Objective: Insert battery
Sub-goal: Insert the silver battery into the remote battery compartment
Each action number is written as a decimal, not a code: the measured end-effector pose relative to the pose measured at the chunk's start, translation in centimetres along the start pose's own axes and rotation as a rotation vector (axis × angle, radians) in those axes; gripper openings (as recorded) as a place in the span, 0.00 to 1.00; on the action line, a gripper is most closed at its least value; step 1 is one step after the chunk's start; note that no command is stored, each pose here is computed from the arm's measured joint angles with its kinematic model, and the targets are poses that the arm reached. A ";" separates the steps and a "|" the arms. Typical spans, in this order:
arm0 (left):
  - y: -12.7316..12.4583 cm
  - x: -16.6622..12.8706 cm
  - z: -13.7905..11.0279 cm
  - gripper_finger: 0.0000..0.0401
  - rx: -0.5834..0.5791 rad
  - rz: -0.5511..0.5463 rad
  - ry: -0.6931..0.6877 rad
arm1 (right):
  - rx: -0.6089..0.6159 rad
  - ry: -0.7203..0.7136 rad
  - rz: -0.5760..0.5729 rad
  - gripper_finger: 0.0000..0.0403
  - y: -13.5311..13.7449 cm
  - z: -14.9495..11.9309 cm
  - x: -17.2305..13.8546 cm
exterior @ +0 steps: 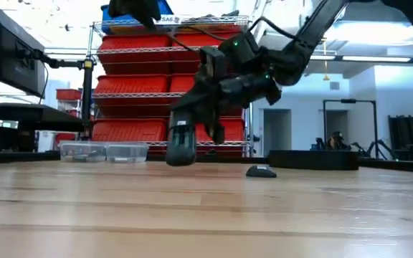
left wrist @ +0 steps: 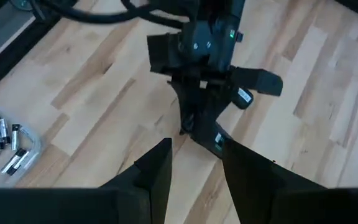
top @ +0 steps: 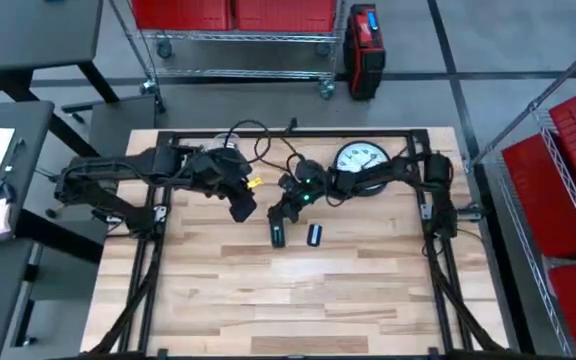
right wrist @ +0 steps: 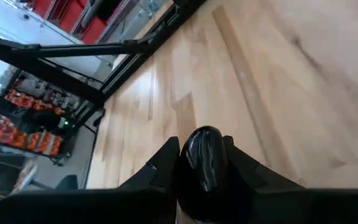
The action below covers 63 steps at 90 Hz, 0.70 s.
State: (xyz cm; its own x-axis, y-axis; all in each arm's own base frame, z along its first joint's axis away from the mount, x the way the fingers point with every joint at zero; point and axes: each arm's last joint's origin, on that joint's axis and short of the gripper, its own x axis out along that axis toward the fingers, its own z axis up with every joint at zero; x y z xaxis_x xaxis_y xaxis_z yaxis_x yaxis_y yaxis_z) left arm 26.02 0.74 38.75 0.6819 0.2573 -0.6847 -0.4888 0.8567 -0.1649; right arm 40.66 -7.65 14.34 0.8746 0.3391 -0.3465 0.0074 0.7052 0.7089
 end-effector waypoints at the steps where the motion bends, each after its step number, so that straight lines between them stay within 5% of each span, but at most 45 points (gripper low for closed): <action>1: 0.0 0.0 0.0 0.30 0.001 -0.001 0.000 | 0.001 0.005 -0.001 0.20 0.0 -0.1 0.0; 39: -0.8 -0.3 -0.4 0.30 0.058 -0.028 0.006 | -0.048 0.055 -0.150 0.33 -0.4 -1.3 0.3; 63: -1.0 -0.4 -0.6 0.30 0.082 -0.036 0.008 | -0.102 0.061 -0.213 0.50 -1.0 -1.2 -0.1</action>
State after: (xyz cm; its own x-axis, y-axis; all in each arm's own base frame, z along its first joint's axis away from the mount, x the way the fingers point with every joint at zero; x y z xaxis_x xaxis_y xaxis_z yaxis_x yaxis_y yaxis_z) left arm 25.99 -0.50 38.76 0.6936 0.2224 -0.6852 -0.4175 0.8993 -0.1306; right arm 40.00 -7.61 12.92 0.8276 0.2111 -0.5201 0.1365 0.8231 0.5512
